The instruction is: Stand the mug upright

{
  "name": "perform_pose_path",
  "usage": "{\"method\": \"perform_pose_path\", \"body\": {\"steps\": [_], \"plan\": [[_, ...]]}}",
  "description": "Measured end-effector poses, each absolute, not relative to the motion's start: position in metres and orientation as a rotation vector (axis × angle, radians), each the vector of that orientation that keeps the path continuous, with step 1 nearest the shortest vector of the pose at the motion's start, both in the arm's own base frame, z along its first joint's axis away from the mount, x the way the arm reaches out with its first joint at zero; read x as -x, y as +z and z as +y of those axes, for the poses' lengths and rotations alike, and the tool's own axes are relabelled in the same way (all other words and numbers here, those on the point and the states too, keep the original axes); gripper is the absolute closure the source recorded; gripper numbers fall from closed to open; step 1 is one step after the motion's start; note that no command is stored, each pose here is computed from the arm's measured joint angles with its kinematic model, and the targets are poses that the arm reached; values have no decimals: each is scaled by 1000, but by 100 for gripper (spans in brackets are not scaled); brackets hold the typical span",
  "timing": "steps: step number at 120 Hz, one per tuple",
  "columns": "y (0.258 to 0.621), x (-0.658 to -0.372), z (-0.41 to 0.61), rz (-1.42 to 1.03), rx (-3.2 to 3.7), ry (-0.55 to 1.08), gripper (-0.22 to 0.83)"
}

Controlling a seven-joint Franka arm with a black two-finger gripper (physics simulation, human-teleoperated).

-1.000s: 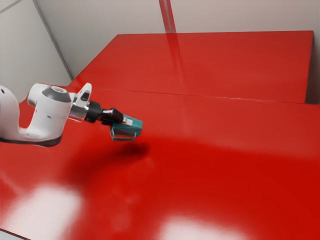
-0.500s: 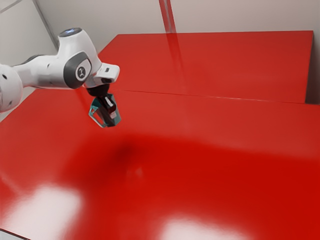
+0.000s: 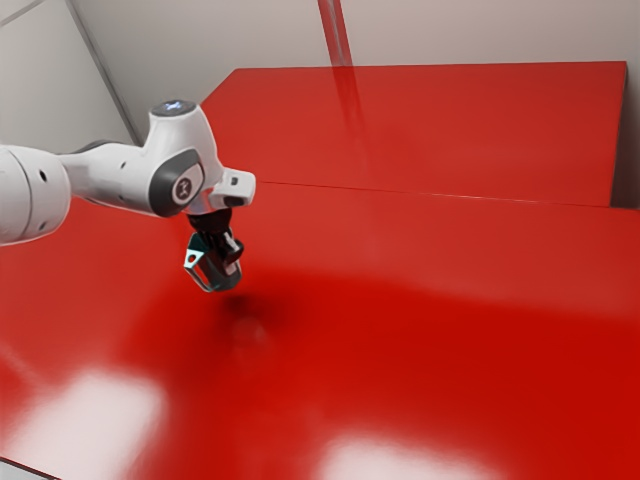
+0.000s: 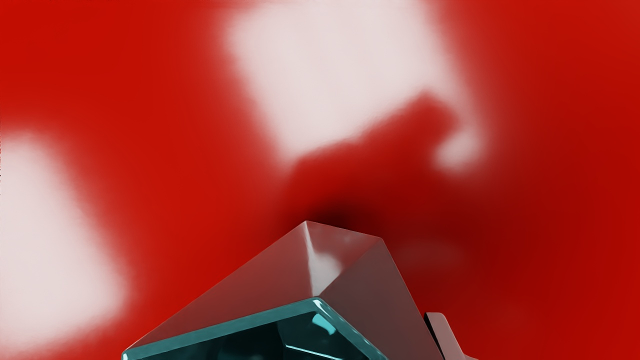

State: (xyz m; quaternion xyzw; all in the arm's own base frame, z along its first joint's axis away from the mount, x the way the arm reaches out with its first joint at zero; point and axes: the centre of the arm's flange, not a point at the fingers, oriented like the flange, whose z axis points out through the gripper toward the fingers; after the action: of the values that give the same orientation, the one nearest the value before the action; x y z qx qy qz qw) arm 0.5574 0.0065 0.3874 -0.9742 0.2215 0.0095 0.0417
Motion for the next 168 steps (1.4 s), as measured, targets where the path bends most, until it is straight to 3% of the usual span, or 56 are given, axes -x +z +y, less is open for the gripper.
{"method": "perform_pose_path", "body": {"steps": [62,168], "plan": [[352,-561,0,561,2994,-11,76],[331,-556,1,467,3014,-29,72]]}}
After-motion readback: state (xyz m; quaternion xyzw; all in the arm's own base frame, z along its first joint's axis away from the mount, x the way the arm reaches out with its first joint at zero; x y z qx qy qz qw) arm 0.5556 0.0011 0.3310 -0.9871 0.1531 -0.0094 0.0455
